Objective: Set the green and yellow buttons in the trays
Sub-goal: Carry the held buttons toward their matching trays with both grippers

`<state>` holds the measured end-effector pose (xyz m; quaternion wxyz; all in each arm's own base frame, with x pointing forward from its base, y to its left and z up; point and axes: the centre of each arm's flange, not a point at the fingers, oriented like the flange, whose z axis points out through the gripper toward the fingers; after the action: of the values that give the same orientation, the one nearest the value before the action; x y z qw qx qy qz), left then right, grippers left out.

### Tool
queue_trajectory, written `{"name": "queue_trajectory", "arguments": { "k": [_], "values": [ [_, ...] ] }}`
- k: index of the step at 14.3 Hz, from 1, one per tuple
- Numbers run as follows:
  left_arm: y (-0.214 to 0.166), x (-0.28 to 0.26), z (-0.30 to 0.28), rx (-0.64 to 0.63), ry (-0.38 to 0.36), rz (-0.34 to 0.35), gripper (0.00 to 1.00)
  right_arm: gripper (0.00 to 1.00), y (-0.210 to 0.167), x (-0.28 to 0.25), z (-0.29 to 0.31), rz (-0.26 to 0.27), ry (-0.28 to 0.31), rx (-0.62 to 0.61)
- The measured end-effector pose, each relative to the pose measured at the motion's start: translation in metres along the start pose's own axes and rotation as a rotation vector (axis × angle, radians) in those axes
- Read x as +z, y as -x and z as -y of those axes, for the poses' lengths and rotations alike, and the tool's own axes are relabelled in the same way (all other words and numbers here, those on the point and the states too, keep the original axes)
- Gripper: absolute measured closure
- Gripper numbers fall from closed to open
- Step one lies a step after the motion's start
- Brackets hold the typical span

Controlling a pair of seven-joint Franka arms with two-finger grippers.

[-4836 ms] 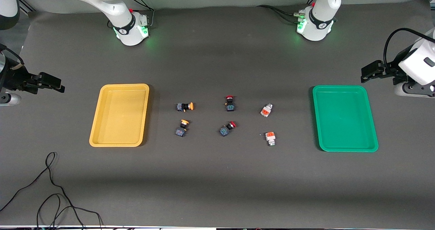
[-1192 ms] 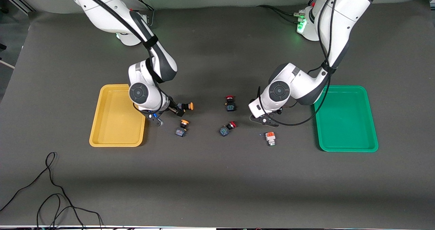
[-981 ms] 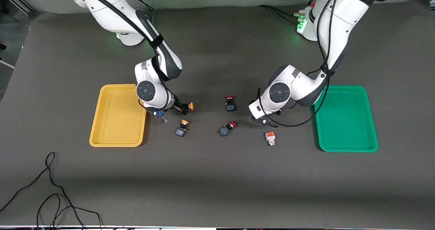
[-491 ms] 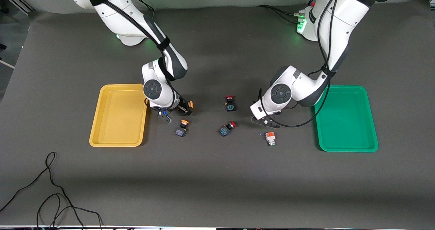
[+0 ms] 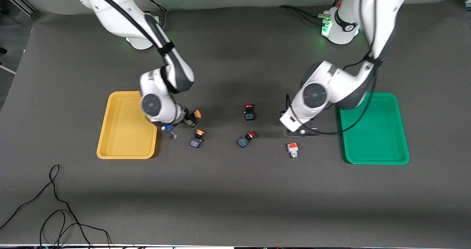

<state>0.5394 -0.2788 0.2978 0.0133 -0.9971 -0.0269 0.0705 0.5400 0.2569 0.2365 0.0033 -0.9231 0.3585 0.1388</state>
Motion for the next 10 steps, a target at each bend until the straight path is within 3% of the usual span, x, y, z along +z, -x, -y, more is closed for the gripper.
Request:
{"name": "queue_trajectory", "arguments": {
  "k": [2, 5, 8, 10],
  "values": [
    [-0.009, -0.036, 0.049, -0.089, -0.017, 0.004, 0.58, 0.50, -0.022, -0.075, -0.016, 0.044, 0.005, -0.048],
    [-0.040, -0.043, 0.156, -0.162, -0.010, 0.022, 0.58, 0.50, -0.060, -0.166, -0.073, 0.099, -0.016, -0.153],
    [-0.060, -0.021, 0.275, -0.122, -0.014, 0.037, 0.58, 0.50, -0.124, -0.211, -0.167, 0.135, -0.035, -0.269],
    [-0.070, 0.015, 0.314, -0.097, -0.021, 0.010, 0.58, 0.50, -0.157, -0.216, -0.216, 0.135, -0.031, -0.317]
  ]
}}
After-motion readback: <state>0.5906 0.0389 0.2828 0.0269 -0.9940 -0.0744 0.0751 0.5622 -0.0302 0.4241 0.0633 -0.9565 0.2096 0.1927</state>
